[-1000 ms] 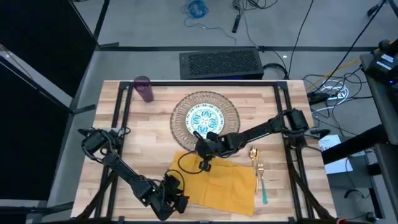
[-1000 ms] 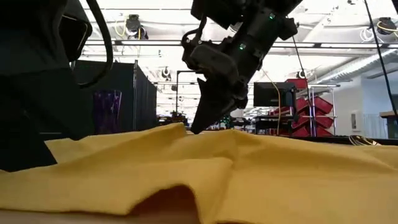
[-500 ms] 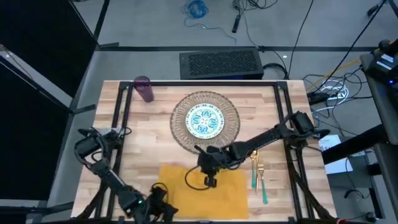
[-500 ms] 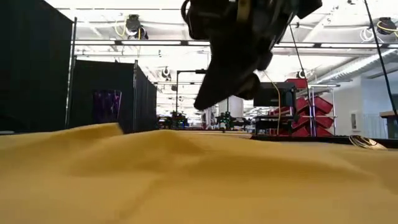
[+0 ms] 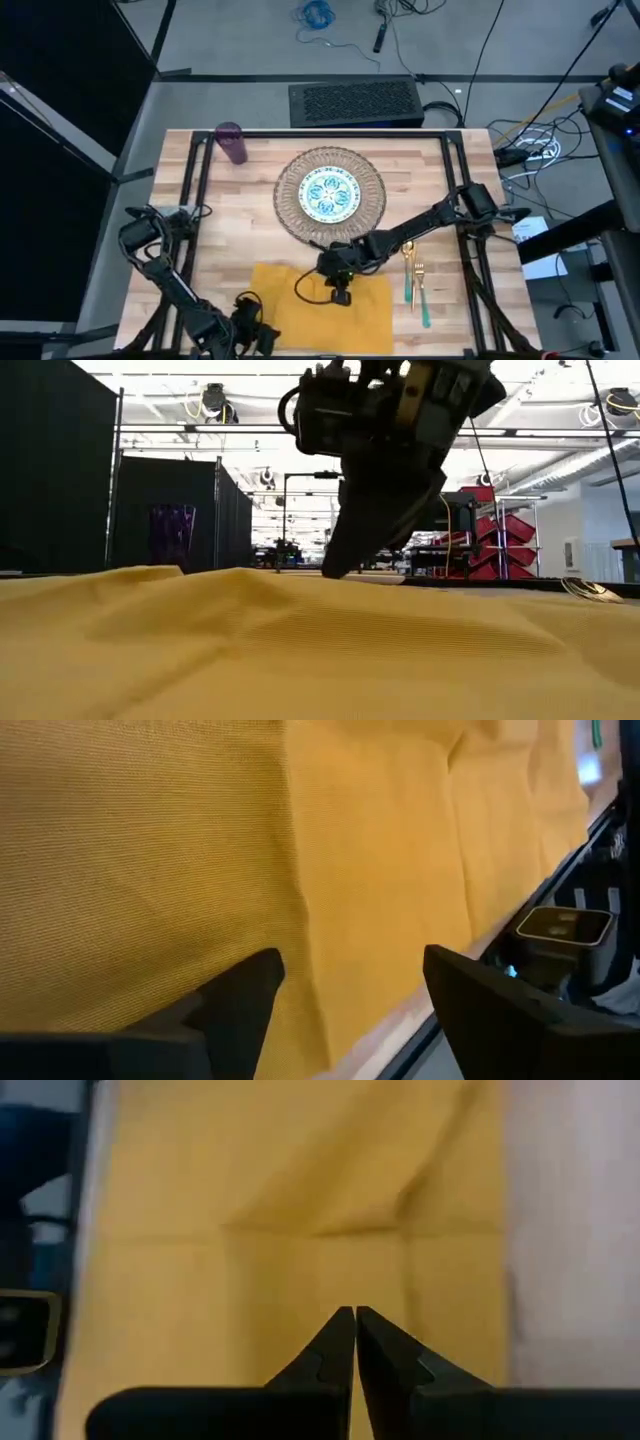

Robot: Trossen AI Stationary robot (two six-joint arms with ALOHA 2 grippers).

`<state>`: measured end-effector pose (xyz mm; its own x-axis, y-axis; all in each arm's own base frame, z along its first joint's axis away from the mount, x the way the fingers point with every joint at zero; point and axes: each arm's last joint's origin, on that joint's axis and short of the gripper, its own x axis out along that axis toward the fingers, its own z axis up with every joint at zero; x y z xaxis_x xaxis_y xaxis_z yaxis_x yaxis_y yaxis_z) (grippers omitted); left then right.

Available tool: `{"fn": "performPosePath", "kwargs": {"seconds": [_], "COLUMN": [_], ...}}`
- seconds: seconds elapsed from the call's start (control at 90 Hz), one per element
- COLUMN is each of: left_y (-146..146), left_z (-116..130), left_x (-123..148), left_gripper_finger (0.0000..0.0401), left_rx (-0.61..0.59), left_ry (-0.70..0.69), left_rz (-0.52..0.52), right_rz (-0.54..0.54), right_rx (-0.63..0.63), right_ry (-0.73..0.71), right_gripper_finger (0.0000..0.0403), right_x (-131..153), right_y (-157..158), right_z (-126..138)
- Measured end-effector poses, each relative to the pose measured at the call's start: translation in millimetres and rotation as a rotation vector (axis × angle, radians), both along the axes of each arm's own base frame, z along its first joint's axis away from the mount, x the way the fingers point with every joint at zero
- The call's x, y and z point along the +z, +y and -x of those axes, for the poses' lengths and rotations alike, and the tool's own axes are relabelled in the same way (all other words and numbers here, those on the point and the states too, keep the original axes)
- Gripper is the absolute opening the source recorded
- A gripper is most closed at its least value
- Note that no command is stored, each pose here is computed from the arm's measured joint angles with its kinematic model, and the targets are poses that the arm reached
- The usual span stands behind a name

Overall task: Set table place
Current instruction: Fold the yellow table napkin

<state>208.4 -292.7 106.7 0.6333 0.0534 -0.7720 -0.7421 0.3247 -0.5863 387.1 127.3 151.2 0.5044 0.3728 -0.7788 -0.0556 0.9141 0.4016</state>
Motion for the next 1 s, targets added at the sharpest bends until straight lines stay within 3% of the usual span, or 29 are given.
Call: {"fn": "performPosePath", "kwargs": {"seconds": [0.2,0.478,0.767,1.0], "left_y": [4.3,8.3,3.4,-2.0], "left_z": [-0.5,-3.1,4.0,15.5], "left_x": [-0.8,-1.3,-1.5,-2.4], "left_gripper_finger": [0.0244,0.0244,0.0244,0.0244], "left_rx": [0.011,0.027,0.016,-0.014], "left_ry": [0.011,0.004,0.002,0.014], "left_rz": [-0.035,-0.063,-0.054,-0.066], "right_rz": [-0.013,-0.021,0.127,0.225], "right_rx": [0.041,0.006,-0.203,-0.269], "right_ry": [0.011,0.082,0.100,0.163], "right_gripper_finger": [0.0000,0.0000,0.0000,0.0000], "right_x": [-1.0,-31.9,-31.4,-26.4], "right_y": [-0.6,-16.5,-32.3,-29.7], "right_z": [0.8,-8.8,-8.9,2.6]}}
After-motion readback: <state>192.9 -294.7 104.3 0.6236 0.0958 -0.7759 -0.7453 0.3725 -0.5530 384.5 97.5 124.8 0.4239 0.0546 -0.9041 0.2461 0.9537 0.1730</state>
